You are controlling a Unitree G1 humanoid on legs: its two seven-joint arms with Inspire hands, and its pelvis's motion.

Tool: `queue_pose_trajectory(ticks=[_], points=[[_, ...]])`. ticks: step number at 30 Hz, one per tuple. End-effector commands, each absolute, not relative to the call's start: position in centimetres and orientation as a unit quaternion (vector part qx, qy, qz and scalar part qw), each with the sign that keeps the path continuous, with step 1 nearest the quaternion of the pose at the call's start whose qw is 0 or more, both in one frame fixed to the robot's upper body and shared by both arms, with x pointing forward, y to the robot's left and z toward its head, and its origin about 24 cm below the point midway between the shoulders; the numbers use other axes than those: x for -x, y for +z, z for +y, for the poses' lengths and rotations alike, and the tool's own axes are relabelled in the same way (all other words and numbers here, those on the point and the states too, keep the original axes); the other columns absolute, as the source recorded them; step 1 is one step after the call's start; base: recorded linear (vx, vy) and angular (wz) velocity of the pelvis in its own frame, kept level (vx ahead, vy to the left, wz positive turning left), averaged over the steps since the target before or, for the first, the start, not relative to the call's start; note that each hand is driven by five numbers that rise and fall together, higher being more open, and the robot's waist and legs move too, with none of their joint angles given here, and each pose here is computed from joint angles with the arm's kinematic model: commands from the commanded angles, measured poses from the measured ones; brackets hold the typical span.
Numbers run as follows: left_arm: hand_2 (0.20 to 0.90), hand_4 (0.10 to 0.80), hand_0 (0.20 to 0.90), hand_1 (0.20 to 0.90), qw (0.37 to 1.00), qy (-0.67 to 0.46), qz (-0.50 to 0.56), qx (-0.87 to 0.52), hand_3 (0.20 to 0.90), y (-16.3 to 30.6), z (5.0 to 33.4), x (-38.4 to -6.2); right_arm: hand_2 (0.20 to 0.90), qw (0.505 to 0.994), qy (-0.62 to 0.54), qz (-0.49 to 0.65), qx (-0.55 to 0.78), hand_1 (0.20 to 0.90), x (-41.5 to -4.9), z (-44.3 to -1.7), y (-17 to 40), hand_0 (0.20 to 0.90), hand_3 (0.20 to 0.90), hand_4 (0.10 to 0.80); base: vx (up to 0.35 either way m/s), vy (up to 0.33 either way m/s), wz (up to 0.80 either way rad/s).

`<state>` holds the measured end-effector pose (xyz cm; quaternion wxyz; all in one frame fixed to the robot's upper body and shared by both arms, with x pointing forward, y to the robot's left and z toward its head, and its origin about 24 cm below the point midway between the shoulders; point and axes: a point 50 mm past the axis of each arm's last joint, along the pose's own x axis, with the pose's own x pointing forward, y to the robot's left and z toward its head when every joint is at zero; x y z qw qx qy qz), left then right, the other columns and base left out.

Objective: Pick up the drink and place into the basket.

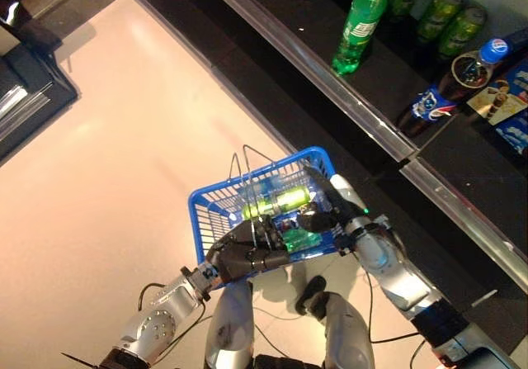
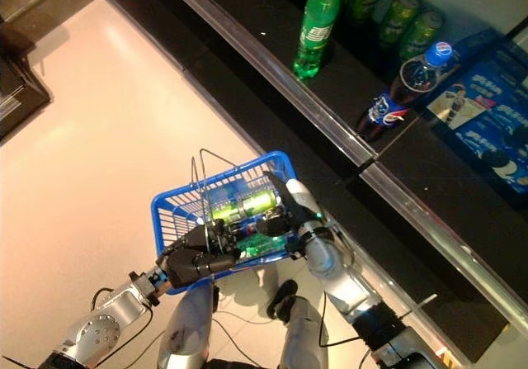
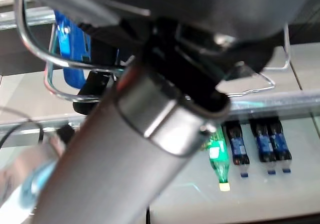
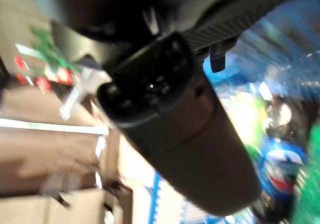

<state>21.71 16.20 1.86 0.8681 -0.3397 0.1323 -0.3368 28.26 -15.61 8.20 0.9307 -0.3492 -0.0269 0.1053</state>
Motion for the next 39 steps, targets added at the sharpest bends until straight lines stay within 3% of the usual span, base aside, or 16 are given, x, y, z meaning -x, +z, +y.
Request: queue_pose_trajectory(ticks=[1, 12, 20, 21, 30, 36, 39], points=[[0.3, 0.1, 0.3, 0.3, 0.759, -0.484, -0.232, 0.368, 0.2, 13.7, 14.6, -21.8, 0.9, 0.933, 0.123, -0.148, 0.305, 0.9, -27.8, -15.9, 13.0, 0.9, 0.9, 0.8, 0.018, 0.002, -0.21], [0.3, 0.1, 0.3, 0.3, 0.83, -0.348, -0.178, 0.399, 0.2, 9.2, 17.2, -22.3, 0.9, 0.958, 0.207, -0.179, 0.088, 0.9, -24.9, -16.1, 13.3, 0.9, 0.9, 0.8, 0.023, -0.006, -0.1], [0.3, 0.1, 0.3, 0.3, 0.857, -0.266, -0.153, 0.413, 0.2, 6.9, 18.7, -22.2, 0.9, 0.963, 0.221, -0.149, 0.04, 0.9, -24.5, -16.3, 11.8, 0.9, 0.9, 0.8, 0.034, 0.002, -0.06], [0.3, 0.1, 0.3, 0.3, 0.906, -0.12, -0.094, 0.394, 0.2, 2.2, 21.4, -20.9, 0.9, 0.973, 0.221, -0.062, -0.025, 0.9, -23.4, -17.3, 7.5, 0.9, 0.9, 0.8, 0.166, -0.023, -0.32], [0.3, 0.1, 0.3, 0.3, 0.915, 0.153, 0.083, 0.363, 0.2, -7.2, 24.6, -16.7, 0.9, 0.962, 0.098, 0.219, -0.132, 0.9, -19.1, -18.5, -5.8, 0.9, 0.9, 0.8, 0.089, -0.031, -0.24], [0.3, 0.1, 0.3, 0.3, 0.898, 0.2, 0.147, 0.364, 0.2, -10.2, 24.2, -15.3, 0.9, 0.935, 0.027, 0.315, -0.158, 0.9, -16.6, -19.2, -10.4, 0.9, 0.9, 0.8, 0.058, -0.027, -0.09], [0.3, 0.1, 0.3, 0.3, 0.882, 0.238, 0.211, 0.349, 0.2, -12.3, 24.0, -13.5, 0.9, 0.894, -0.04, 0.412, -0.174, 0.9, -13.4, -20.2, -13.8, 0.9, 0.9, 0.8, 0.079, -0.042, -0.06]])
